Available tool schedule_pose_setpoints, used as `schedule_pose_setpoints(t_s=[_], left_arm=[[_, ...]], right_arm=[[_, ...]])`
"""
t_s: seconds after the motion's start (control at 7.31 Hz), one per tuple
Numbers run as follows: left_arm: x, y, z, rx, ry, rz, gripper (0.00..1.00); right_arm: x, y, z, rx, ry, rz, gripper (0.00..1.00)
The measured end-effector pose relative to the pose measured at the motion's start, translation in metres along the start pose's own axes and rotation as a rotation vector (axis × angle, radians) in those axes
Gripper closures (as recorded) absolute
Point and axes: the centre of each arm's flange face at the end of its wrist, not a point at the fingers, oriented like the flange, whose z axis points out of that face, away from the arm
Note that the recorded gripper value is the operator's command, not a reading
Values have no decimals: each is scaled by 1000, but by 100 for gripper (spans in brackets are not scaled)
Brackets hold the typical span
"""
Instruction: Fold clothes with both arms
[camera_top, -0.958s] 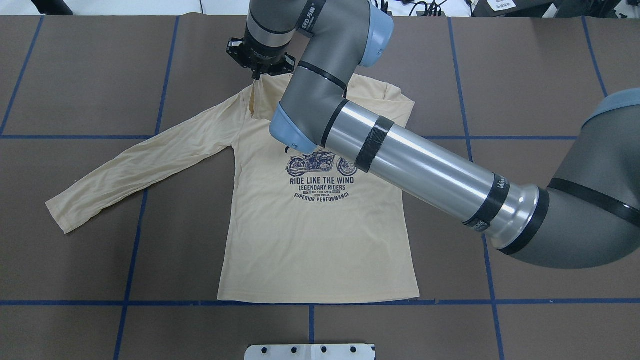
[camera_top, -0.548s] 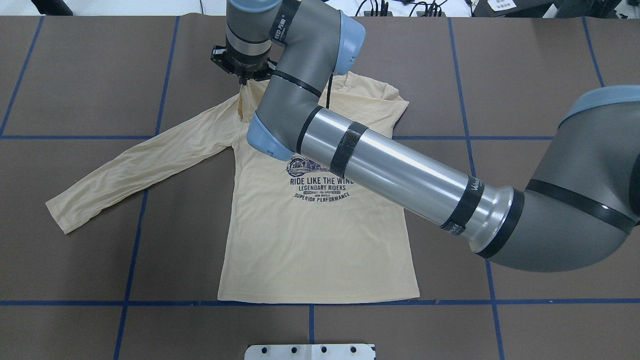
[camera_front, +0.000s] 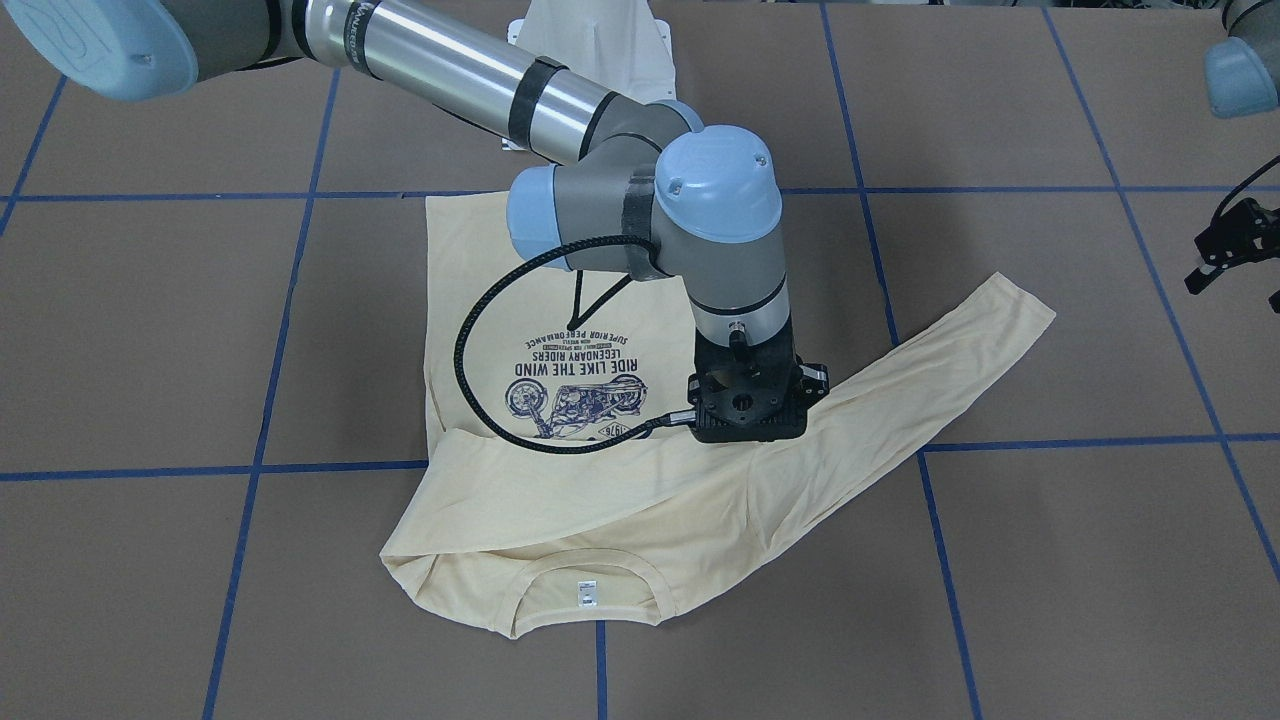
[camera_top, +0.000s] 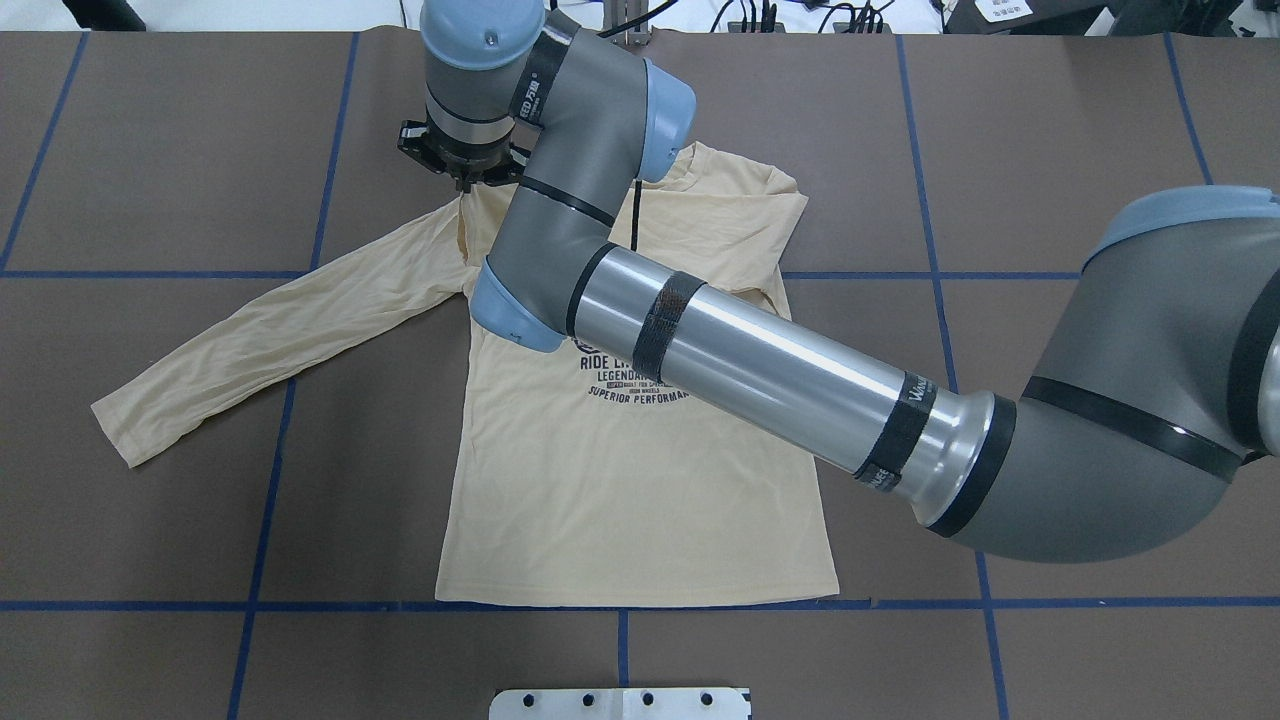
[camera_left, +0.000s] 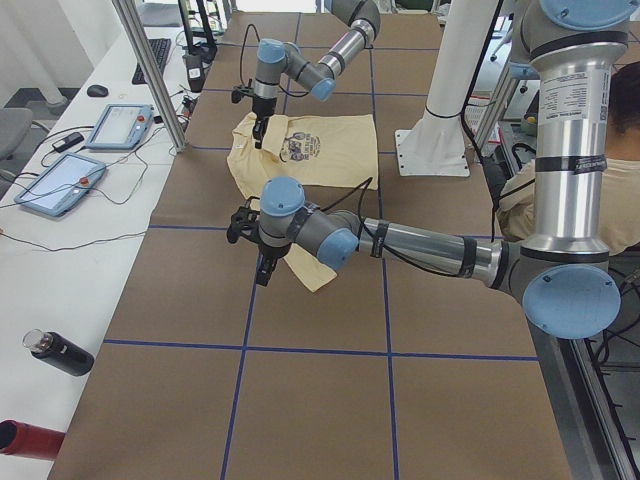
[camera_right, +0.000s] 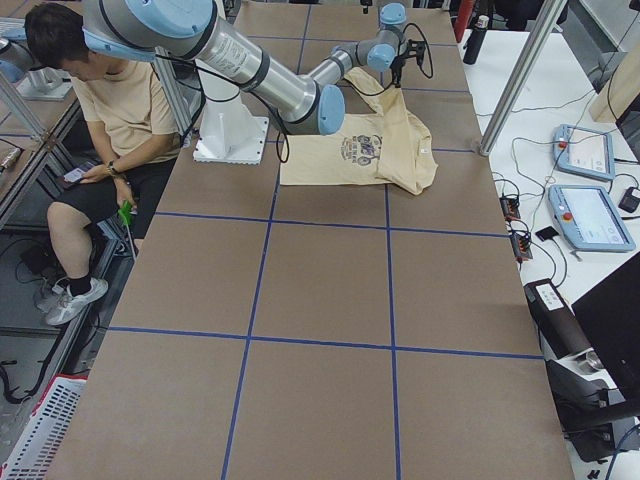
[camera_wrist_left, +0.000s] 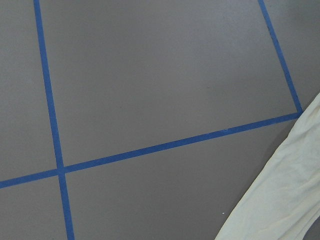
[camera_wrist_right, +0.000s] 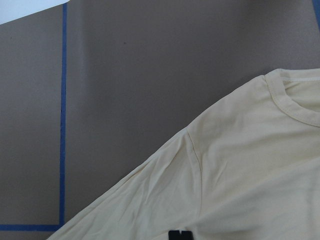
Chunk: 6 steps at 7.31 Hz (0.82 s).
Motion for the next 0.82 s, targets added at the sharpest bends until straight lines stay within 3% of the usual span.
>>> schedule_pose_setpoints(t_s=[0.41,0.55,0.82], left_arm=[[20,-13,5,2,16,40,0],[25,-16,4,7,16,49,0],[42,-25,-2,24,29,59,0]], right_arm=[[-8,21,12,5,4,-16,100],[-9,26,15,9,3,-20,1],[-23,34,12,23,-12,30,1]])
